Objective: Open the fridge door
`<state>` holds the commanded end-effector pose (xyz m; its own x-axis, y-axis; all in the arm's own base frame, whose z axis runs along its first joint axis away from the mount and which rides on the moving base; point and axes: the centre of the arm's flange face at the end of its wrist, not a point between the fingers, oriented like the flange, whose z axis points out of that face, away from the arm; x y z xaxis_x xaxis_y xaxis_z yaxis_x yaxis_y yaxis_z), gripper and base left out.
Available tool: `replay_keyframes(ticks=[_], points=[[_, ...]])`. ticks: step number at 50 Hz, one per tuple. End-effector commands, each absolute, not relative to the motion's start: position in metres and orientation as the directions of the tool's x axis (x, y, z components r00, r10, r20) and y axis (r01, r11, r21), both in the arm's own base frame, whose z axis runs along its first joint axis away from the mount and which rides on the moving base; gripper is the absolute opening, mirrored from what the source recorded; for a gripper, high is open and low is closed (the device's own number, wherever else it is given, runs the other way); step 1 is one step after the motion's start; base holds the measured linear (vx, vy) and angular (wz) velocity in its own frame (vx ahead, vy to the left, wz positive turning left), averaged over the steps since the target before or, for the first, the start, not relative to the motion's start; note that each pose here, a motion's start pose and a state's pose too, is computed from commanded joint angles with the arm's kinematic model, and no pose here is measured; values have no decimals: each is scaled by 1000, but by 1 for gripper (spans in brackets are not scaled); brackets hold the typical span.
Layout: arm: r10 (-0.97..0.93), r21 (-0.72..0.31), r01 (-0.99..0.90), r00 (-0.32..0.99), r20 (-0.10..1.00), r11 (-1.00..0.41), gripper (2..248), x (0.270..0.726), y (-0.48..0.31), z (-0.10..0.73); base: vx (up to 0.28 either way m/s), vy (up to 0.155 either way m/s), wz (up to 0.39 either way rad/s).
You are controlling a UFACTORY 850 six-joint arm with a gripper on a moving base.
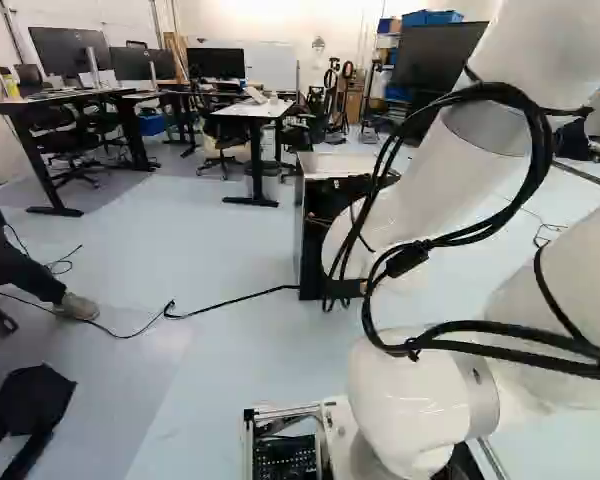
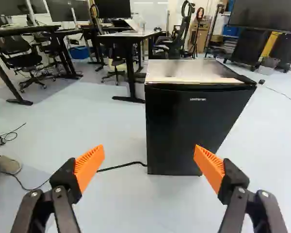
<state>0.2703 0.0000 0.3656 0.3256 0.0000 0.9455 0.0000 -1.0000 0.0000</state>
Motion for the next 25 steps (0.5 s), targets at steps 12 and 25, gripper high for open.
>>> replay_keyframes(ticks=[12,25], points=[[0,0,0,326,945,-1000,247,271,0,366,0,0,0],[0,0,0,329,944,-1000,247,277,0,367,0,0,0]])
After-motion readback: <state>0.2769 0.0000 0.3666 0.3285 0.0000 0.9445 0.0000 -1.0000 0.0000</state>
